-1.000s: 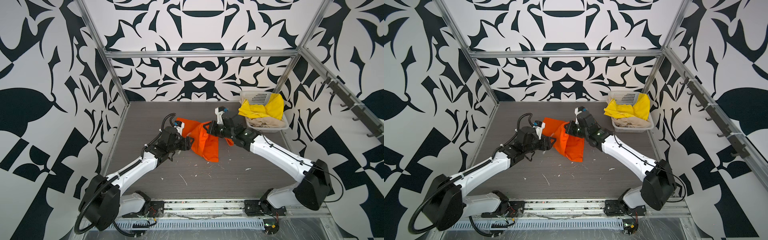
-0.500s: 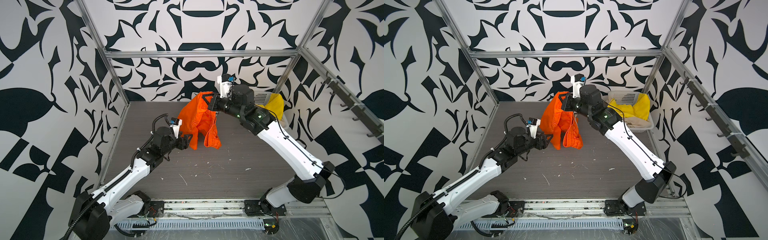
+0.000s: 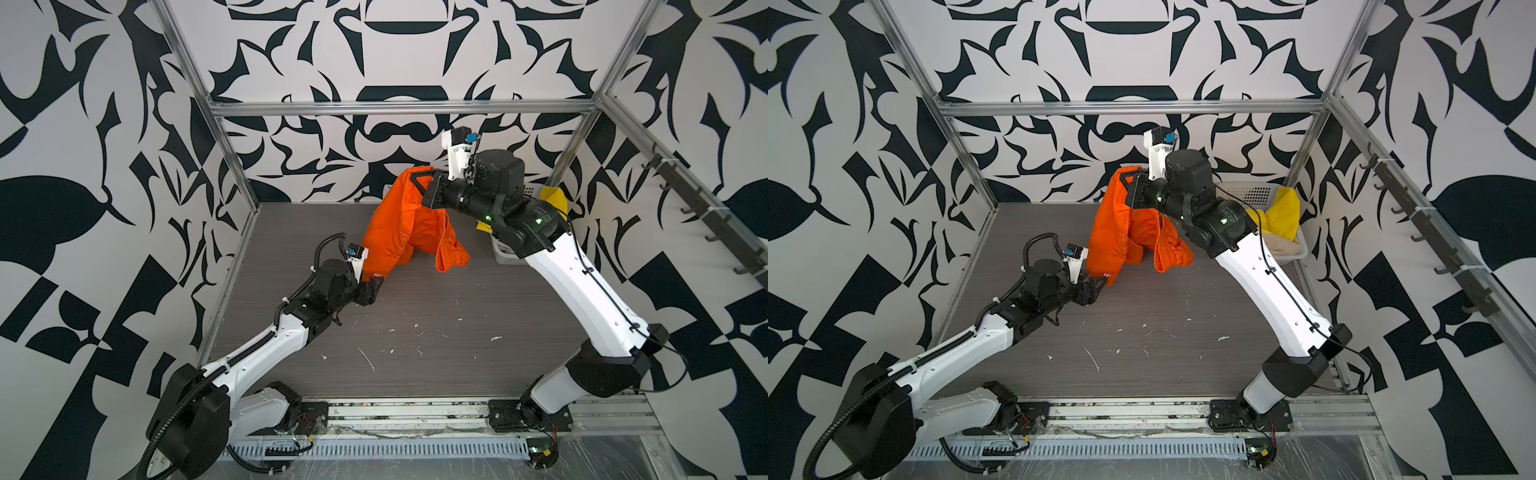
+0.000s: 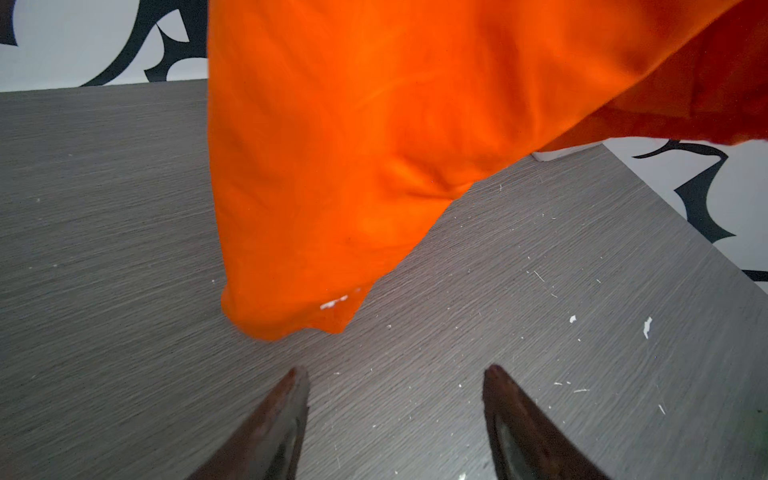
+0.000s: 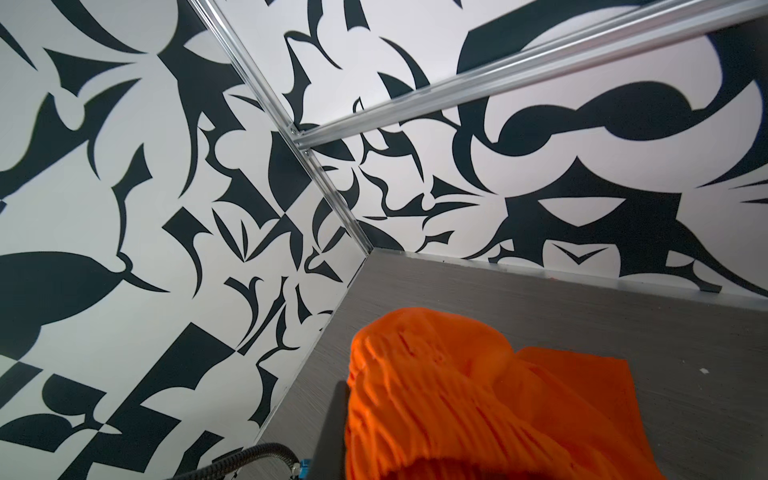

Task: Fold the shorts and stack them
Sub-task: 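Lift the shorts with the right gripper farther from the robot while left holds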

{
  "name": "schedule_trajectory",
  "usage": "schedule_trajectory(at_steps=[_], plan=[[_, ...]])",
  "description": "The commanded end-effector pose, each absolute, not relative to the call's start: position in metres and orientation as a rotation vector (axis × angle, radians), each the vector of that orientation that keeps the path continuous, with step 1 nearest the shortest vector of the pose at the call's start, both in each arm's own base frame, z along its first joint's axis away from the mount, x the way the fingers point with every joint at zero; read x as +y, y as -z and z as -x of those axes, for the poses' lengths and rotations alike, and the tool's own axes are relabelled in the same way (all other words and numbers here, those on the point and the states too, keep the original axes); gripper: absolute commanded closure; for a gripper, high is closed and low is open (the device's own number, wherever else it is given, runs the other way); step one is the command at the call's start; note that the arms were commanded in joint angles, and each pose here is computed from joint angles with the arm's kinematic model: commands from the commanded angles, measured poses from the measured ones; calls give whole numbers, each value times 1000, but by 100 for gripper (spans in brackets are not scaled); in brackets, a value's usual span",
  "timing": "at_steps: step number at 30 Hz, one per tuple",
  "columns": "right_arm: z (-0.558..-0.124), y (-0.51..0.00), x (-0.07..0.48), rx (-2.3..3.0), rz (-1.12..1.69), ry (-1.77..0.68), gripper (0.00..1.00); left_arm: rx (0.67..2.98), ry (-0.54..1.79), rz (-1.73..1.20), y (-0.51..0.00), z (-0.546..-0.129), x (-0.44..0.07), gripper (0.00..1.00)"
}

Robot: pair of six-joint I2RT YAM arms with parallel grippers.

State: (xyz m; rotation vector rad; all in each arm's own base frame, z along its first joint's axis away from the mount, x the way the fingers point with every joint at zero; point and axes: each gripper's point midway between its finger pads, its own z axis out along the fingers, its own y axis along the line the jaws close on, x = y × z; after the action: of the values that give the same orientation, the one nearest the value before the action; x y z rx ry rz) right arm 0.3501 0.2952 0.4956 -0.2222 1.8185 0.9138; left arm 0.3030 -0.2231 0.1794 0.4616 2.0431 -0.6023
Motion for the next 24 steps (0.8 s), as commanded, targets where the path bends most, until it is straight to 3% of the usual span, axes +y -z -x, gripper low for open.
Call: schedule_trajectory(at_steps=[1, 10, 17, 24], plan=[[-339, -557, 282, 1639, 203, -950, 100, 1941, 661, -500, -195, -304, -235, 30], [-338, -554, 313, 1642, 224, -1138, 100, 1974, 507, -373, -207, -305, -202, 30], [-309, -558, 366, 1635, 369, -1309, 100, 1992, 395, -228, -228, -295, -163, 29], [-302, -550, 360, 1644, 302, -1312, 100, 1995, 320, -157, -246, -289, -137, 27]])
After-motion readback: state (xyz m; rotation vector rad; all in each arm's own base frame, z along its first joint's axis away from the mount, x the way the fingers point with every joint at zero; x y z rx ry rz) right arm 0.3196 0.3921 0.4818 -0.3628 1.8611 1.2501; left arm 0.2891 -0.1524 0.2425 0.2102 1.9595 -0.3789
